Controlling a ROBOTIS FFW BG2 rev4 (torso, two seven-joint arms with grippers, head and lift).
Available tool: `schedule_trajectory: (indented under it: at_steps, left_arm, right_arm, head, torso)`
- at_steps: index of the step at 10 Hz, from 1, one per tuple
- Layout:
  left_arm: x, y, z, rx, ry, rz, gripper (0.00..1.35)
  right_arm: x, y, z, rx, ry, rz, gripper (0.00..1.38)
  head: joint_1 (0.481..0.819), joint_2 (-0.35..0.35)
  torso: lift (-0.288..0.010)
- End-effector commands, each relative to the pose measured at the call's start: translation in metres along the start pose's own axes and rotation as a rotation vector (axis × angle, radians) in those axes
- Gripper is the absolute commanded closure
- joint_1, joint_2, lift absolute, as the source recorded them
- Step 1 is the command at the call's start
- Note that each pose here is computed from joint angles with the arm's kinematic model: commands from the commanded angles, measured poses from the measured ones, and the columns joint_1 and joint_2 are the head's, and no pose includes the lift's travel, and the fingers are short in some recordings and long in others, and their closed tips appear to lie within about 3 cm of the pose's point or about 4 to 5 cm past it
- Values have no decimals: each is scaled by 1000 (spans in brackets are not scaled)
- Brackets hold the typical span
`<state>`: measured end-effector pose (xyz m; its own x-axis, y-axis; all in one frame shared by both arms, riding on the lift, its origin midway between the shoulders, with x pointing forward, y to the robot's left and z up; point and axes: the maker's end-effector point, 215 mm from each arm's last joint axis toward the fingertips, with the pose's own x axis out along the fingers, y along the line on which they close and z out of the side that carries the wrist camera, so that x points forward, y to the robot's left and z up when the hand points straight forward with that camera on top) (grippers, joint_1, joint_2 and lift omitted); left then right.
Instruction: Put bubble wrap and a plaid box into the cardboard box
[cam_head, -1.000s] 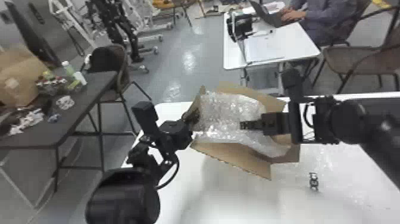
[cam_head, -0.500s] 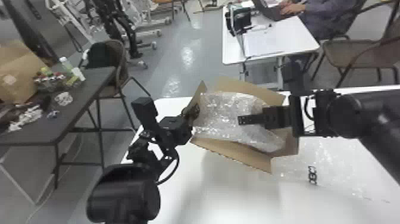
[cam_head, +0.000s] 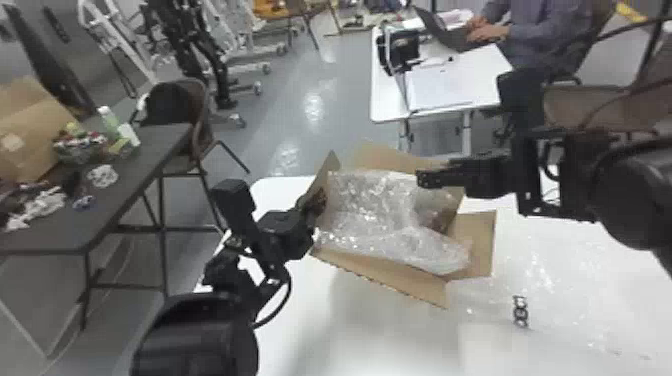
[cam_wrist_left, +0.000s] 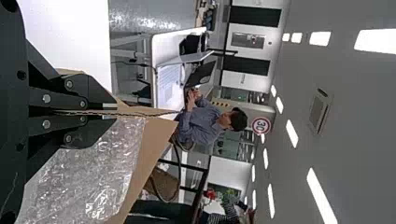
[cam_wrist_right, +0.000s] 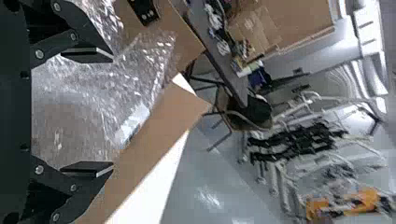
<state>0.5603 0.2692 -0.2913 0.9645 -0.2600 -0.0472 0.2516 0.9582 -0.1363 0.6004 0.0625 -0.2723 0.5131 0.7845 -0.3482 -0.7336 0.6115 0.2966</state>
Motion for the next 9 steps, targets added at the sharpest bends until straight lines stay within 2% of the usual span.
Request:
schedule_trajectory:
  at_steps: [1,2,3,5,7,9]
  left_arm:
    - [-2,3,3,3,-13,6,1210]
    - [-4,4,1,0,-11,7,1210]
    - [-4,5,2,0,-12,10,1210]
    - [-6,7,2,-1,-15,15,1210]
    - [-9,10,-1,-6,-11,21,1210]
    - [-14,14,-6,-13,-8,30,1210]
  right_arm:
    - [-42,-21,26,-45,-139,-92,449]
    - [-73,-38,39,-81,-212,-162,453]
    - [-104,-54,39,-82,-278,-235,469]
    - [-159,-92,7,-27,-378,-406,506]
    - [-195,-103,-37,3,-381,-500,506]
    - [-223,-101,-64,-63,-419,-592,506]
  head:
    - [605,305]
    - [595,284]
    - [590,272]
    - [582,208]
    - [610,147]
    - [641,123]
  torso:
    - [-108]
    - [-108]
    - [-108]
    - [-108]
    - [-108]
    - [-108]
